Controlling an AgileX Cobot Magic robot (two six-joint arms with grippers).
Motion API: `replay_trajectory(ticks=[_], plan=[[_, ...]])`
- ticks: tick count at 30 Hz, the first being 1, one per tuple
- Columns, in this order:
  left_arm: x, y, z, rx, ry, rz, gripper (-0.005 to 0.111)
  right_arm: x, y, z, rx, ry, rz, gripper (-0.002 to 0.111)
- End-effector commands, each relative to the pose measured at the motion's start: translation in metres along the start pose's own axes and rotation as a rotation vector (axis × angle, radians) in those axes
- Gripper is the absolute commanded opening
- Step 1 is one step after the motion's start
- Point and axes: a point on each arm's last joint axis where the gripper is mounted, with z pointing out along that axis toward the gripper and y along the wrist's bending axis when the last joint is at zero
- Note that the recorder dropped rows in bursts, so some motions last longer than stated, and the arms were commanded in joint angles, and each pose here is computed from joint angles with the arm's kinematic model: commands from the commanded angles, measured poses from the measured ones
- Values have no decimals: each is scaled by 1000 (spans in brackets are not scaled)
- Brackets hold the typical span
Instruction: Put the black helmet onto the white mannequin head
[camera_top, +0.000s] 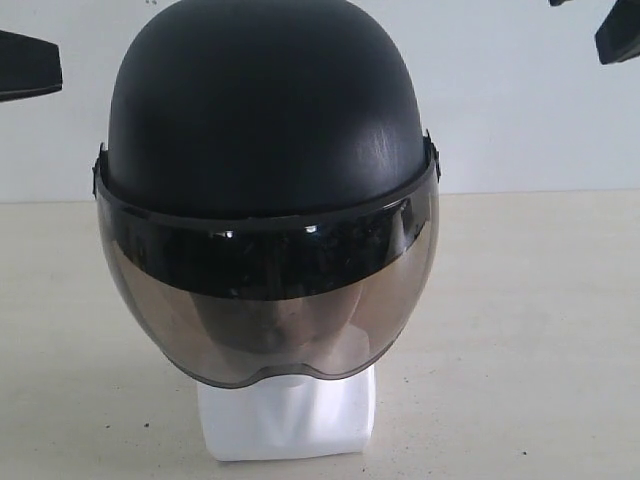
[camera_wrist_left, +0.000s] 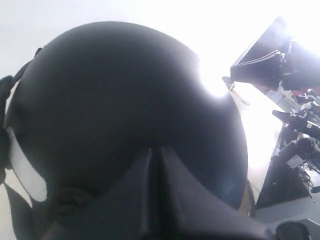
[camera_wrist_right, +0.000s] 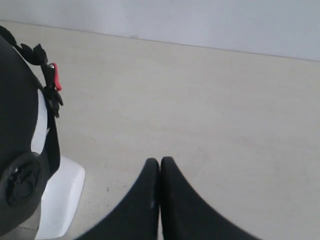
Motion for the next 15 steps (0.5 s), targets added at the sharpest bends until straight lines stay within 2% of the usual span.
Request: replay_trajectory(ticks=[1, 12, 14, 15], plan=[[-1, -12, -4, 15, -22, -20, 4, 2, -2, -2, 10, 7, 3, 0], [-1, -12, -4, 15, -22, -18, 4, 0, -1, -2, 6, -7, 9, 0], [0, -11, -4, 4, -7, 29, 4, 0, -1, -2, 6, -7, 9, 0], [0, -17, -6, 6, -12, 96, 4, 0, -1, -2, 6, -7, 9, 0]])
